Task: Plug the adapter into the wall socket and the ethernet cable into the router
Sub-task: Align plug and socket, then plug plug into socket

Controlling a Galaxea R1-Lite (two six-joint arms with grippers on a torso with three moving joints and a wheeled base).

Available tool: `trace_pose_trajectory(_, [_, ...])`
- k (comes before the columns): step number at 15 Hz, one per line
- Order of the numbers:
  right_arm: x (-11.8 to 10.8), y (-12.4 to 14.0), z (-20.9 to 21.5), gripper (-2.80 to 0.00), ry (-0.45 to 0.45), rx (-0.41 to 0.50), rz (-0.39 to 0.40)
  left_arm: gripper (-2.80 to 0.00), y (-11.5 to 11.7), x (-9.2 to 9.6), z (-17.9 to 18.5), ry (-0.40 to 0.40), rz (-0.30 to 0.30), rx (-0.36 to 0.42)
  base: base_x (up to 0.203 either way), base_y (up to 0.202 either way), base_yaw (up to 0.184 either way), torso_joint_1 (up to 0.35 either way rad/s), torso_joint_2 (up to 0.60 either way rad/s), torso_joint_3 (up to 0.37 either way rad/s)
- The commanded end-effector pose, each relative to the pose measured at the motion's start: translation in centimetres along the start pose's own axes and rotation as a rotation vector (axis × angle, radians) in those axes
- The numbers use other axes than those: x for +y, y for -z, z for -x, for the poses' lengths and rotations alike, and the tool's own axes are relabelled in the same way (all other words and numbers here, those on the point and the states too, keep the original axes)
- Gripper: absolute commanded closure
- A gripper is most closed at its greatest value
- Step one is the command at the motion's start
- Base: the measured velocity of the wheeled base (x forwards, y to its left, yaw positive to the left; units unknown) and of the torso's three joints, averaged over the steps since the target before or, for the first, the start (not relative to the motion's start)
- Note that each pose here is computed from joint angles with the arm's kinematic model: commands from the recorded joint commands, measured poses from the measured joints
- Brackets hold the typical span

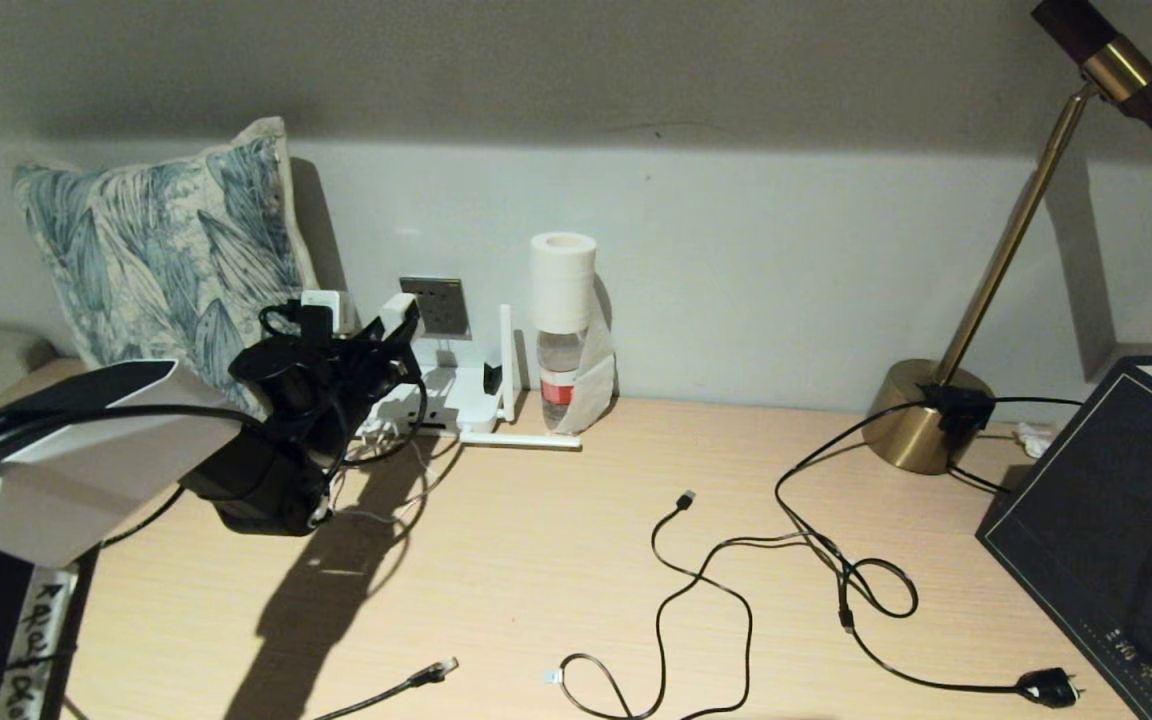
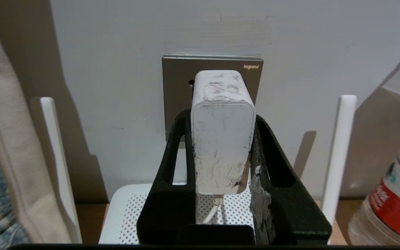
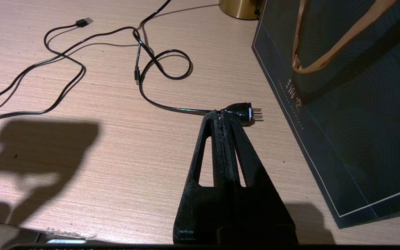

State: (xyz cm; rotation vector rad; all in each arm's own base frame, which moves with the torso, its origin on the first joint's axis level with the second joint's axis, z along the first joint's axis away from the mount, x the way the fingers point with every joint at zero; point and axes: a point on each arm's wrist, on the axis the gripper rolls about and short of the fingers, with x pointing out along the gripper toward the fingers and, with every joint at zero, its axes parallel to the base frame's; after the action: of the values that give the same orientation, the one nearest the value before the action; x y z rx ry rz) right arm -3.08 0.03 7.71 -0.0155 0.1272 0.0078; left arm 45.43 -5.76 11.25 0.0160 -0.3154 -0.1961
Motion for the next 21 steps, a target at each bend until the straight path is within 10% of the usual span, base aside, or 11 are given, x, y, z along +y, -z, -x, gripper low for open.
trace_pose_trajectory(1, [0.0,0.0,0.0,0.00,-0.001,0.002,0.000,0.00,1.5,0.1,-0.9,0.000,-0.001,-0.007,0.000,0.000,0.000,0.000,0.00,0.000])
trace_pose_trajectory(21, [0.0,0.0,0.0,0.00,-0.001,0.002,0.000,0.00,3.3,0.3,-3.1,-0.018,-0.003,-0.033,0.000,0.000,0.000,0.000,0.00,0.000])
